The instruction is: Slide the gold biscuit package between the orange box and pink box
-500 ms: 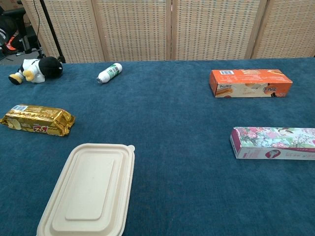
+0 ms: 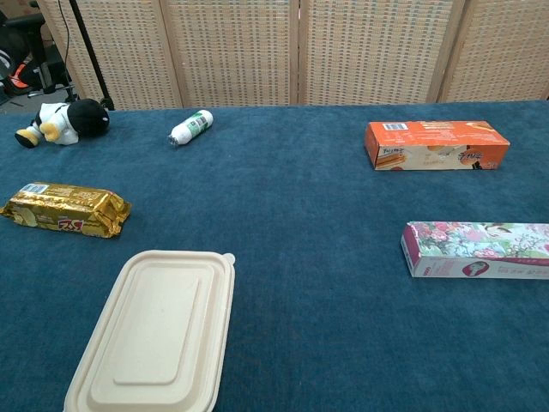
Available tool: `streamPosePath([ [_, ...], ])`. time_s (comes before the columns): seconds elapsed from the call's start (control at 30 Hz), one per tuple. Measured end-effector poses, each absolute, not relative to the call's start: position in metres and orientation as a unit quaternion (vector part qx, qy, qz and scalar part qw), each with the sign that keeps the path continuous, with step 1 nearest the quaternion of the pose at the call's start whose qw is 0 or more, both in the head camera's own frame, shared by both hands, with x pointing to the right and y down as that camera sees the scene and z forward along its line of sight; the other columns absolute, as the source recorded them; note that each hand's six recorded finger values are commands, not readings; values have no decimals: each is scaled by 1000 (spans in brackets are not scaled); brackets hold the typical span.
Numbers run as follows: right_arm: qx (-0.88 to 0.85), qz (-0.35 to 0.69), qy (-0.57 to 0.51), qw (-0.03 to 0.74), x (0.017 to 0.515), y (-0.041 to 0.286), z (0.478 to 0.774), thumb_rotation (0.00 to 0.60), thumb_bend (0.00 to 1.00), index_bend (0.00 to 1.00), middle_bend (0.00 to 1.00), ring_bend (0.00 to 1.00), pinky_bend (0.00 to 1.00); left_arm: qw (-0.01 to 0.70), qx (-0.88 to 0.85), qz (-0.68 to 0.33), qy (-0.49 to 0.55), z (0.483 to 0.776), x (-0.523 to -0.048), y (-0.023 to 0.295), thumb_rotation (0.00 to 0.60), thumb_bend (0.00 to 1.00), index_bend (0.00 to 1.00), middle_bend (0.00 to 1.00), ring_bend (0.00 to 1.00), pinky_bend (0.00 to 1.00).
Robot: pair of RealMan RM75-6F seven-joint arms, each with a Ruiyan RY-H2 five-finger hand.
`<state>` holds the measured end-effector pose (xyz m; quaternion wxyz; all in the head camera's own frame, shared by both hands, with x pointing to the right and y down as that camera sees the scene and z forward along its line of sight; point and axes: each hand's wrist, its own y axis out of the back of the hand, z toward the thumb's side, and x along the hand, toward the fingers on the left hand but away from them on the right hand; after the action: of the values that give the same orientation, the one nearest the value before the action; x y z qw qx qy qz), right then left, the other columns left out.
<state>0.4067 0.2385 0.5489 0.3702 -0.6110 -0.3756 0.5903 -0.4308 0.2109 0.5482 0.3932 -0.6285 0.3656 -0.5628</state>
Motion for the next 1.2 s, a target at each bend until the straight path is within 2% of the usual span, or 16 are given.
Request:
streamPosePath([
  [1.03, -603, 594, -383, 371, 413, 238, 544, 600, 156, 0, 0, 0, 0, 391, -630, -564, 363, 551, -428, 209, 600, 251, 0, 0, 0, 0],
  [1.2, -601, 594, -386, 369, 415, 237, 544, 600, 156, 0, 0, 0, 0, 346, -633, -570, 393, 553, -434, 209, 600, 250, 0, 0, 0, 0],
])
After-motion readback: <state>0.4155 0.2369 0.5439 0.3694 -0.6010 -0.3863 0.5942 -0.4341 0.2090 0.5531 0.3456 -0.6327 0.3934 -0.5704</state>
